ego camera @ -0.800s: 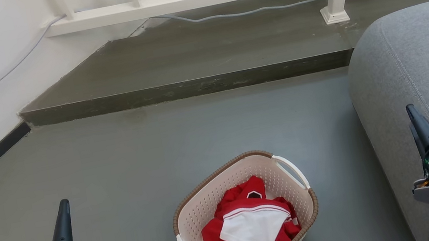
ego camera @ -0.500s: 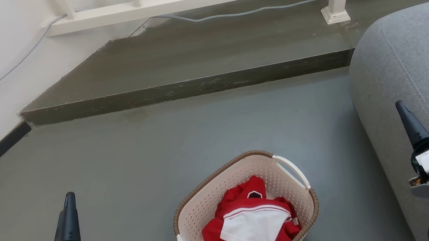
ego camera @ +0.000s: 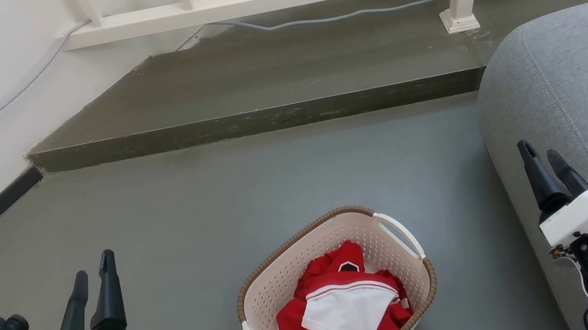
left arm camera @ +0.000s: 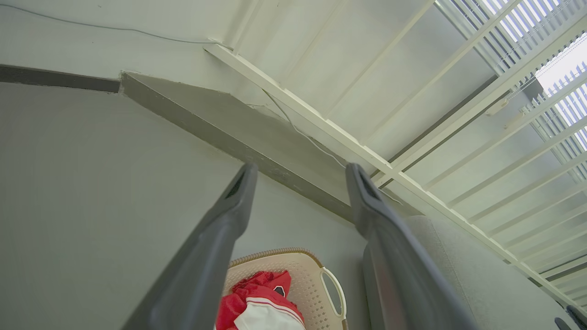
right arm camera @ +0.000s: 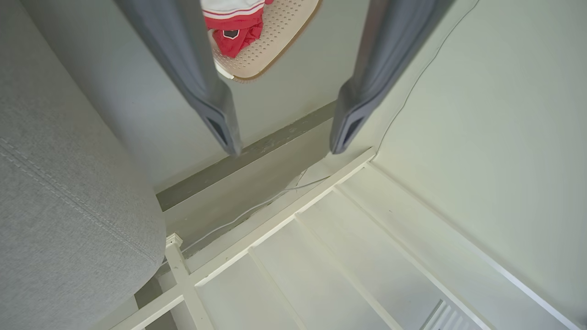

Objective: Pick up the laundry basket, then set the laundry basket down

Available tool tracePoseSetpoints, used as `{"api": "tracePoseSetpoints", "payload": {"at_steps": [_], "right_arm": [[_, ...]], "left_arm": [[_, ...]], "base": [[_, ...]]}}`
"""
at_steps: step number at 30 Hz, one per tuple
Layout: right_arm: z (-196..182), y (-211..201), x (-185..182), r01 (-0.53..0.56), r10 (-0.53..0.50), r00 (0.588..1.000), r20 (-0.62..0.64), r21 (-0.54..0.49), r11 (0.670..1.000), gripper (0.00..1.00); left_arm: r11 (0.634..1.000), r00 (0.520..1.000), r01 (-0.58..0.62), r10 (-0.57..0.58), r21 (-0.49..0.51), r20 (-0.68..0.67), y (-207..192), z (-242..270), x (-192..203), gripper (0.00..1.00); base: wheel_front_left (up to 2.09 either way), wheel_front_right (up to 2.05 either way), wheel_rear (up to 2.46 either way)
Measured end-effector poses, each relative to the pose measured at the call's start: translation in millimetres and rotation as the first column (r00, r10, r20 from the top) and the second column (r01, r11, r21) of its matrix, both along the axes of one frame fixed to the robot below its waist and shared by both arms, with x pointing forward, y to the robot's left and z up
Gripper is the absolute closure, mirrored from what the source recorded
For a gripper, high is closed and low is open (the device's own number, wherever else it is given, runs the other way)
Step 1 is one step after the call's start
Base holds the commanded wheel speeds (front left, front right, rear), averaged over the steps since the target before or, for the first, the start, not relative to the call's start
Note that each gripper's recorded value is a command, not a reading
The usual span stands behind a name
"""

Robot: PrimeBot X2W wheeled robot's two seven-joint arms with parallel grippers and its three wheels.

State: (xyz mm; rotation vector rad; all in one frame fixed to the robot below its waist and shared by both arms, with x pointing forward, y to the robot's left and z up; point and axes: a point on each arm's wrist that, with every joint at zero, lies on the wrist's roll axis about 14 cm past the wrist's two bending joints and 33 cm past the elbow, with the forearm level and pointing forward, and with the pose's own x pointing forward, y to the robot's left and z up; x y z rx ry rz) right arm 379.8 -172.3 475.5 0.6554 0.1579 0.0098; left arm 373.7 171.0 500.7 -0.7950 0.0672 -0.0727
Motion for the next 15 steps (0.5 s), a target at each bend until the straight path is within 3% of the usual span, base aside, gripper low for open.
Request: {"api": "tracePoseSetpoints", "payload": {"at_steps": [15], "right_arm": [[1.2, 12.8, -2.8, -0.045, 0.056, 0.998, 0.037, -0.249, 0.968, 0.0]], "left_arm": [[0.965, 0.996, 0.042, -0.059, 0.26, 0.06, -21.3, 9.3, -1.0, 0.0]], "base": [[0.0, 0.0, 0.0]]}}
